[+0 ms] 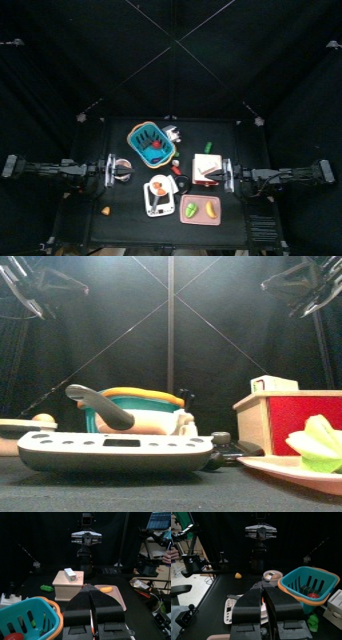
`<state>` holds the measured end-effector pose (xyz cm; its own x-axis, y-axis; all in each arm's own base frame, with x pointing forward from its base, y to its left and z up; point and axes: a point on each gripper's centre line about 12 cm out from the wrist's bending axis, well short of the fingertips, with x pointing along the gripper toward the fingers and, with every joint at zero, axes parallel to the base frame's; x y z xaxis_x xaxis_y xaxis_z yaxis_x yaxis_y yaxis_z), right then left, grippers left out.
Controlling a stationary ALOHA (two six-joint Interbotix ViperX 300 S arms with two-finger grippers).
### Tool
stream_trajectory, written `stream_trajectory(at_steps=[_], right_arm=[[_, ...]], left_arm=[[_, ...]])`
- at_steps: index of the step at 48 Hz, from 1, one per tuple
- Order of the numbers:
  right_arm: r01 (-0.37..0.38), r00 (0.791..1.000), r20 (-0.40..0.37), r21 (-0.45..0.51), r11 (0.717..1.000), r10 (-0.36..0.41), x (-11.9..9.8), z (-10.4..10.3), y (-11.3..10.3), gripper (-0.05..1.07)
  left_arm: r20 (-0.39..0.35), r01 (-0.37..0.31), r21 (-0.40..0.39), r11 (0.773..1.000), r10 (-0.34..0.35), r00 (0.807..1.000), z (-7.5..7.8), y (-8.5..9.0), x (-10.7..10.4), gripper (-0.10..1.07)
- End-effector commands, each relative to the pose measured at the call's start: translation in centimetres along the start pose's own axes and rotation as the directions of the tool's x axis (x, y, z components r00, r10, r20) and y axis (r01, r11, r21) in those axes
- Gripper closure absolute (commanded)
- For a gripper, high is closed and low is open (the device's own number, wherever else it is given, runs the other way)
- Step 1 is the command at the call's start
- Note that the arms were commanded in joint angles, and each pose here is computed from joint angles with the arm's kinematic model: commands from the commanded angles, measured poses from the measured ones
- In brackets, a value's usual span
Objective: Grab carrot top
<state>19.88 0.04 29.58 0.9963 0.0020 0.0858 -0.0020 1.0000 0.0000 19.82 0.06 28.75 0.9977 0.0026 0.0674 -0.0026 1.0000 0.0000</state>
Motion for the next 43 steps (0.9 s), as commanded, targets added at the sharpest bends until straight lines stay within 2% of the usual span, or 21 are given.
stream_trajectory(at_steps=[1,10,23,33,43], right_arm=[[0.002,1.000,0.015,0.011,1.000,-0.002,0.6,0.7,0.0,1.00],[0.013,1.000,-0.015,0.051,0.999,-0.012,3.2,1.2,-0.2,1.00],[0.028,0.993,-0.118,0.068,0.997,-0.020,9.0,0.0,-0.4,1.00],[0.088,0.975,-0.215,0.155,0.984,-0.053,13.3,-2.5,-0.9,1.00],[0.131,0.953,-0.295,0.199,0.971,-0.068,17.1,-5.5,-1.0,0.99]], left_arm=[[0.040,0.005,-0.003,1.000,-0.005,0.999,1.4,-0.1,0.5,0.99],[0.018,0.011,-0.011,1.000,-0.011,1.000,0.8,-0.3,1.3,1.00],[0.031,0.024,-0.003,1.000,-0.024,0.999,0.0,-0.6,2.5,1.00],[0.048,0.022,-0.007,1.000,-0.022,0.999,-0.6,-0.5,2.1,1.00],[0.044,0.024,-0.004,1.000,-0.024,0.999,-0.8,-0.6,2.0,1.00]])
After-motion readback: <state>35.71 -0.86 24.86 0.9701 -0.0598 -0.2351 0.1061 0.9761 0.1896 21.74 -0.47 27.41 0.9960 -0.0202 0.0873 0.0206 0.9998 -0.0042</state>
